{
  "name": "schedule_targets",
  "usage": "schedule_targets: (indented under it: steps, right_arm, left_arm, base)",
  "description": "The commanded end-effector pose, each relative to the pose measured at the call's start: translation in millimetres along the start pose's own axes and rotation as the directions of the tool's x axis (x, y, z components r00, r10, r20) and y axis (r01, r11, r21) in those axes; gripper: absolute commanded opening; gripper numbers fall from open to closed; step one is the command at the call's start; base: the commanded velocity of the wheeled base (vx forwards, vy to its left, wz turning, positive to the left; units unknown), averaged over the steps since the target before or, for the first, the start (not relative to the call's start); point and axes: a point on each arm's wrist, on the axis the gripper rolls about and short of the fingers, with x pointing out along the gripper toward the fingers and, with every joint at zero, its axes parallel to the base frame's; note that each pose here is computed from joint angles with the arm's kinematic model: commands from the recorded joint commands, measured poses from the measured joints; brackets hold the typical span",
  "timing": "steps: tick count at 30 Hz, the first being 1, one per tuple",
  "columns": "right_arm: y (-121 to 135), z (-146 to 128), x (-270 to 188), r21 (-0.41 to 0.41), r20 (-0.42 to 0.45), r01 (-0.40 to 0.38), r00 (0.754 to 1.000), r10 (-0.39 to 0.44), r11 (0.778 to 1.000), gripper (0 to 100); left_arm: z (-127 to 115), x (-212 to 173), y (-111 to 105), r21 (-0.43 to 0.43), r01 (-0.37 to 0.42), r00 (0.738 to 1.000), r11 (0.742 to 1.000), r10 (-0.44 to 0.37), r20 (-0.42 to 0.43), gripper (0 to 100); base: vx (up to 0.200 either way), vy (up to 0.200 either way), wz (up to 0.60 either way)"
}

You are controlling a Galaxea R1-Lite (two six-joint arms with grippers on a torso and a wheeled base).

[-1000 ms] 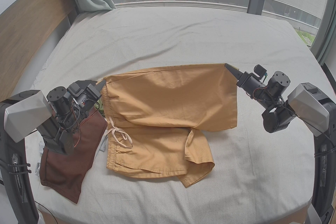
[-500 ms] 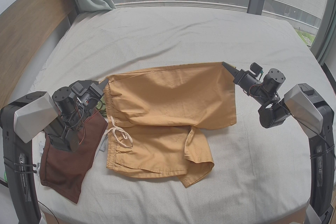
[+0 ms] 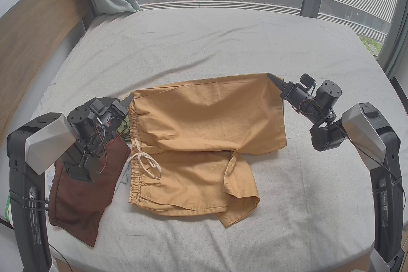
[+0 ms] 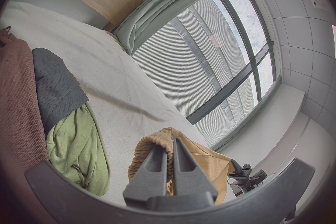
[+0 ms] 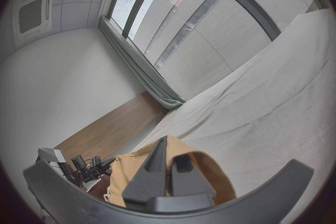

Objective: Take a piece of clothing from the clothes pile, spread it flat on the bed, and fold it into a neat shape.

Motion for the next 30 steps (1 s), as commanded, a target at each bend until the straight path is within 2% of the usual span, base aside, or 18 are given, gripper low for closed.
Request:
schedule_targets:
  steps: [1, 2, 3, 8, 13, 19, 23, 25, 30]
  right_arm:
    - [-2.2, -2.3, 2.6, -0.001, 0.002, -0.003, 1.000, 0.003, 1.000, 0]
    - [-4.0, -4.4, 2.9, 0.004, -0.004, 0.001, 1.000, -0.001, 1.000, 0]
    - [-5.0, -5.3, 3.2, 0.007, -0.008, 0.004, 1.000, -0.004, 1.000, 100]
    - [-6.0, -2.5, 7.2, -0.003, 0.005, -0.004, 1.000, 0.004, 1.000, 100]
    - [-5.0, -5.3, 3.1, 0.008, -0.010, 0.008, 1.000, -0.008, 1.000, 100]
    - [30.2, -6.1, -16.9, 0.031, -0.057, 0.010, 0.998, -0.008, 0.999, 100]
    - [58.4, -11.6, -26.2, 0.054, -0.094, -0.007, 0.996, 0.012, 0.999, 100]
    - [79.8, -19.4, -32.5, 0.066, -0.133, -0.020, 0.991, 0.029, 0.998, 100]
    - [113.6, -45.8, -52.7, 0.058, -0.234, -0.037, 0.971, 0.050, 0.998, 100]
  left_arm:
    - [-1.7, 1.9, 3.8, -0.001, 0.000, 1.000, 1.000, 0.000, 0.001, 0]
    - [-1.0, 2.6, 3.3, -0.001, 0.004, 1.000, 1.000, -0.004, 0.003, 0]
    - [-1.2, 3.3, 3.9, -0.004, 0.005, 1.000, 1.000, -0.005, 0.004, 100]
    - [-0.5, 4.9, 3.9, -0.048, 0.009, 1.000, 0.999, -0.008, 0.009, 100]
    - [-3.3, 3.3, 4.1, -0.058, -0.001, 1.000, 0.998, 0.001, -0.003, 100]
    - [-17.2, -9.1, 3.8, -0.068, -0.044, 0.998, 0.997, 0.041, -0.056, 100]
    - [-14.4, -19.6, -4.8, -0.034, -0.057, 0.996, 0.998, 0.055, -0.073, 100]
    - [-11.7, -27.8, -10.3, -0.019, -0.068, 0.994, 0.997, 0.066, -0.084, 100]
    - [-3.9, -47.4, -25.4, 0.016, -0.086, 0.991, 0.996, 0.087, -0.102, 100]
  base:
    - [0.000, 0.000, 0.00]
    - [0.000, 0.000, 0.00]
    - [0.000, 0.000, 0.00]
    - [0.000, 0.000, 0.00]
    - [0.000, 0.000, 0.00]
    - [0.000, 0.000, 0.00]
    - [0.000, 0.000, 0.00]
    - [0.000, 0.000, 0.00]
    - [0.000, 0.000, 0.00]
